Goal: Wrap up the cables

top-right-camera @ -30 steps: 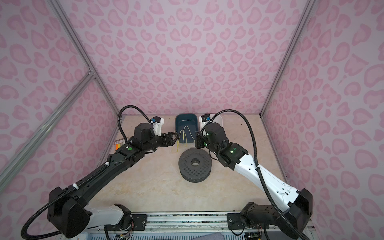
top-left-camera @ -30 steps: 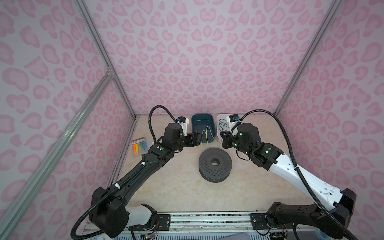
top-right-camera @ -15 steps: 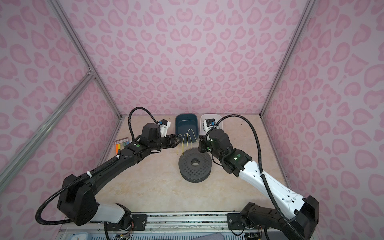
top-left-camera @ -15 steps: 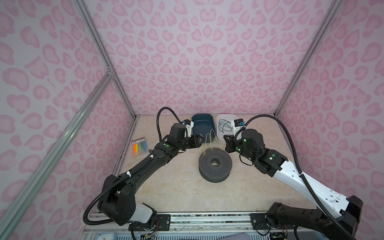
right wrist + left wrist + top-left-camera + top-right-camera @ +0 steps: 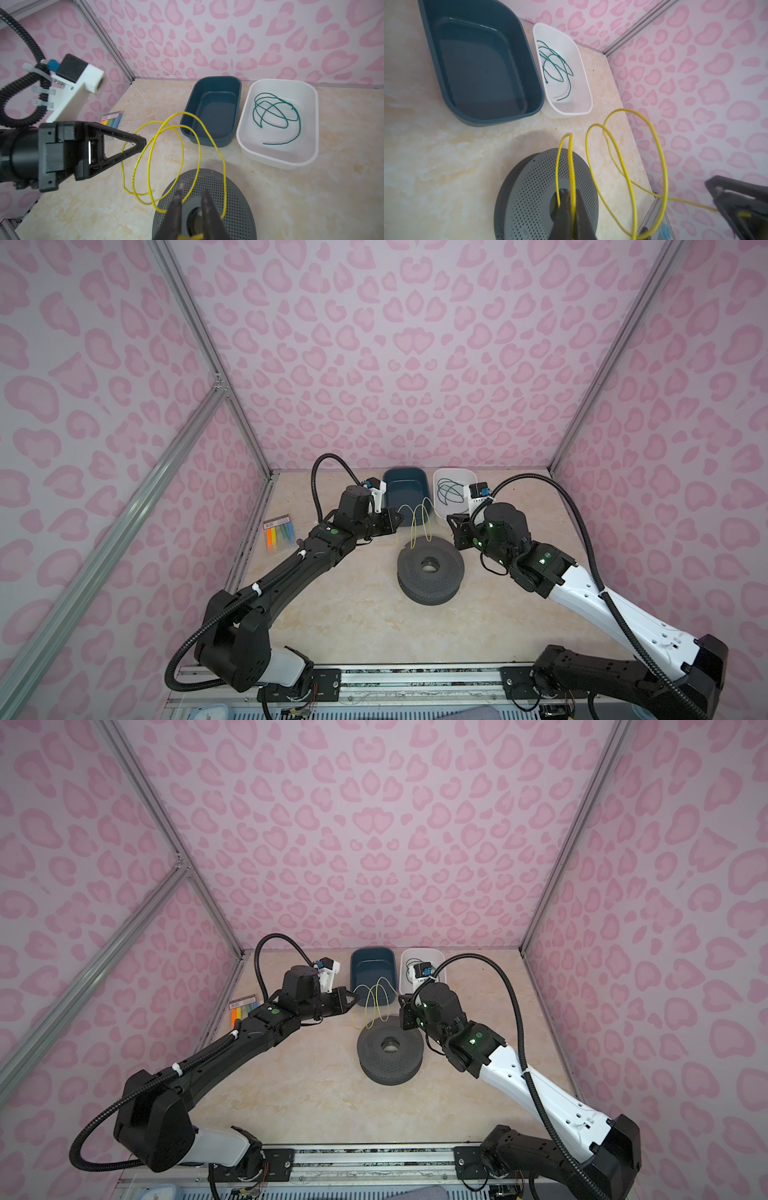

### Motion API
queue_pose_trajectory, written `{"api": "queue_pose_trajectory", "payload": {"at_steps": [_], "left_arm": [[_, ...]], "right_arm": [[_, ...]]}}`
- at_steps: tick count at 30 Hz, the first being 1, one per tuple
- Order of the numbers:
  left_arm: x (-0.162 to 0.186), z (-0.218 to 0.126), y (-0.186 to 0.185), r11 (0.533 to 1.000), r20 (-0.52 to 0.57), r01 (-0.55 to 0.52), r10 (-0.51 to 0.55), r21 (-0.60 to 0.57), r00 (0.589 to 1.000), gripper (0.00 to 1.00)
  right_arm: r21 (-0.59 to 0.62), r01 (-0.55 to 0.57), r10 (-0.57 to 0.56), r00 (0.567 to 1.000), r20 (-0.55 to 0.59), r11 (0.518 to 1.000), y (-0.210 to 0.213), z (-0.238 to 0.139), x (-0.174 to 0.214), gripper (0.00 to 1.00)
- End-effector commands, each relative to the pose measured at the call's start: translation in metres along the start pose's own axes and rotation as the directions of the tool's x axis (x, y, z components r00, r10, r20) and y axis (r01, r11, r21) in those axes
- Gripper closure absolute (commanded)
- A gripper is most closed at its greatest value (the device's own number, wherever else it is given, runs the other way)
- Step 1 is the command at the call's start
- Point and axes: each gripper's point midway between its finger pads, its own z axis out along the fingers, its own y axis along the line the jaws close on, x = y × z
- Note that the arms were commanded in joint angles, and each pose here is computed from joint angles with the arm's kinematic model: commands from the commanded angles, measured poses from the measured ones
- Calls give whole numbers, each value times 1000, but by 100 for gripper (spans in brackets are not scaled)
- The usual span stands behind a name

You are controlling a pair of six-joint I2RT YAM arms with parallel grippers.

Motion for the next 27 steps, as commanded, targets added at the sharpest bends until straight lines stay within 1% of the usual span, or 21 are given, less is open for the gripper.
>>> {"api": "queue_pose_trajectory", "payload": {"at_steps": [1,3,6,10,13,16,18,20,22,27], "left_arm": [[-29,-14,-11,1000,147,14,-17,21,989,96],[-39,-20,-13,999,201,25,-29,20,979,96],[-51,-27,-11,999,269,45,-43,-2,962,96],[-64,-37,3,993,353,80,-45,-83,934,96],[-71,-43,14,983,400,110,-43,-145,915,96],[-75,-47,21,975,429,134,-46,-177,902,96],[-75,-48,24,972,437,141,-45,-189,898,96],[-75,-48,28,967,442,157,-55,-199,896,96],[-74,-46,32,963,446,174,-67,-204,892,96],[-73,-42,35,959,447,201,-93,-200,890,96]], "right_arm": [[41,25,-25,1000,-3,999,-5,-2,-1,66],[56,42,-43,999,5,998,-5,-8,-7,62],[31,34,-36,998,48,999,1,-21,-22,59],[-17,26,-24,995,102,1000,10,-38,-39,56],[-43,26,-20,991,132,999,14,-48,-47,52],[-59,32,-23,988,152,998,16,-52,-50,44],[-80,39,-25,986,163,996,19,-54,-51,42],[-114,44,-24,985,170,993,26,-55,-51,42],[-157,49,-23,986,163,986,40,-55,-52,47],[-299,42,0,990,140,953,96,-46,-50,65]]}}
